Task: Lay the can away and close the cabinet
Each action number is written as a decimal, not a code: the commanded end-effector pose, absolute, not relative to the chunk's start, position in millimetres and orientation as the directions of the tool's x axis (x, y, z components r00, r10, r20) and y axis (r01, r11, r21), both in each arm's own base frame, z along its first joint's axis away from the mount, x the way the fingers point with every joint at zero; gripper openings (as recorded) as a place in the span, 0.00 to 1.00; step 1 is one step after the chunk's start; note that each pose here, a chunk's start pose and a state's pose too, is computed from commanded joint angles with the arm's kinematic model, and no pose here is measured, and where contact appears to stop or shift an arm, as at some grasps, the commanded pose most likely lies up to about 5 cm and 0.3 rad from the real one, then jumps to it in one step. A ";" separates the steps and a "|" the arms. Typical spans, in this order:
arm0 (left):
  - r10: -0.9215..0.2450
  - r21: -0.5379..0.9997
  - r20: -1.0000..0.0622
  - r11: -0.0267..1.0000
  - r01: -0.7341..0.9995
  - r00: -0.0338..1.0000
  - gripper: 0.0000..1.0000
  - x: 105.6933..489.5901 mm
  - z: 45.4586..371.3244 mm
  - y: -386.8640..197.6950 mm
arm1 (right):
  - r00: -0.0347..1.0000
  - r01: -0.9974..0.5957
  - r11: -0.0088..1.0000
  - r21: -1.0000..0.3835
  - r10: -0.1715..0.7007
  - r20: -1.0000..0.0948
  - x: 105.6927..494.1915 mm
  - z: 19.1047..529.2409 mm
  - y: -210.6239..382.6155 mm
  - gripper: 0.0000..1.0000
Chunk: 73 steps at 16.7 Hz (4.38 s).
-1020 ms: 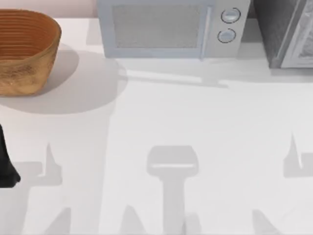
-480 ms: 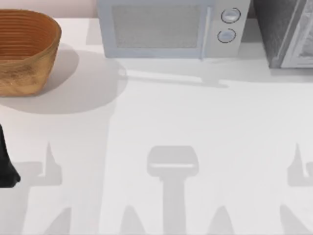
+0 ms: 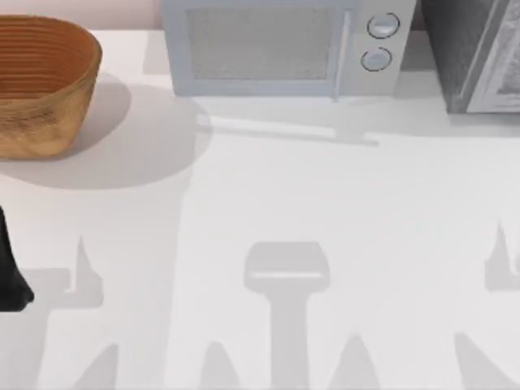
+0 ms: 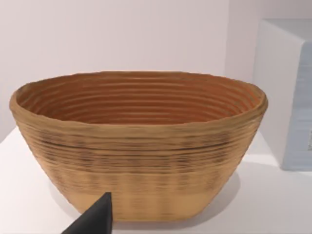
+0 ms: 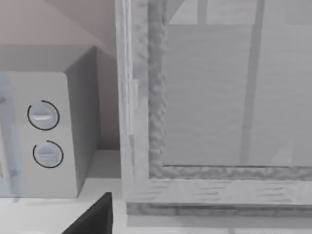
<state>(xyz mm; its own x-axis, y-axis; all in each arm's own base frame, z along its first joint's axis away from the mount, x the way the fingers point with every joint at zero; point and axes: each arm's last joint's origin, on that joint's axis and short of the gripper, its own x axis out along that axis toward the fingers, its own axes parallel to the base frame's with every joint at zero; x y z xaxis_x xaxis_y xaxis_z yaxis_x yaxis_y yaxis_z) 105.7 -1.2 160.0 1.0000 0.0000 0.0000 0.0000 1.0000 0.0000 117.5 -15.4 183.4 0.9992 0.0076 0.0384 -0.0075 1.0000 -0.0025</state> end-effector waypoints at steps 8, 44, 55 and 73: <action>0.000 0.000 0.000 1.000 0.000 1.000 1.00 105.7 160.0 -1.2 | 1.000 0.001 1.000 -0.011 -0.001 0.013 160.7 199.5 -94.7 1.00; 0.000 0.000 0.000 1.000 0.000 1.000 1.00 105.7 160.0 -1.2 | 1.000 -0.003 0.999 0.036 0.004 -0.025 170.1 466.4 -233.9 1.00; 0.000 0.000 0.000 1.000 0.000 1.000 1.00 105.7 160.0 -1.2 | 1.000 -0.004 1.000 0.002 0.004 -0.006 155.7 509.3 -199.5 1.00; 0.000 0.000 0.000 1.000 0.000 1.000 1.00 105.7 160.0 -1.2 | 1.000 -0.004 1.000 0.005 0.004 0.014 247.8 513.5 27.8 1.00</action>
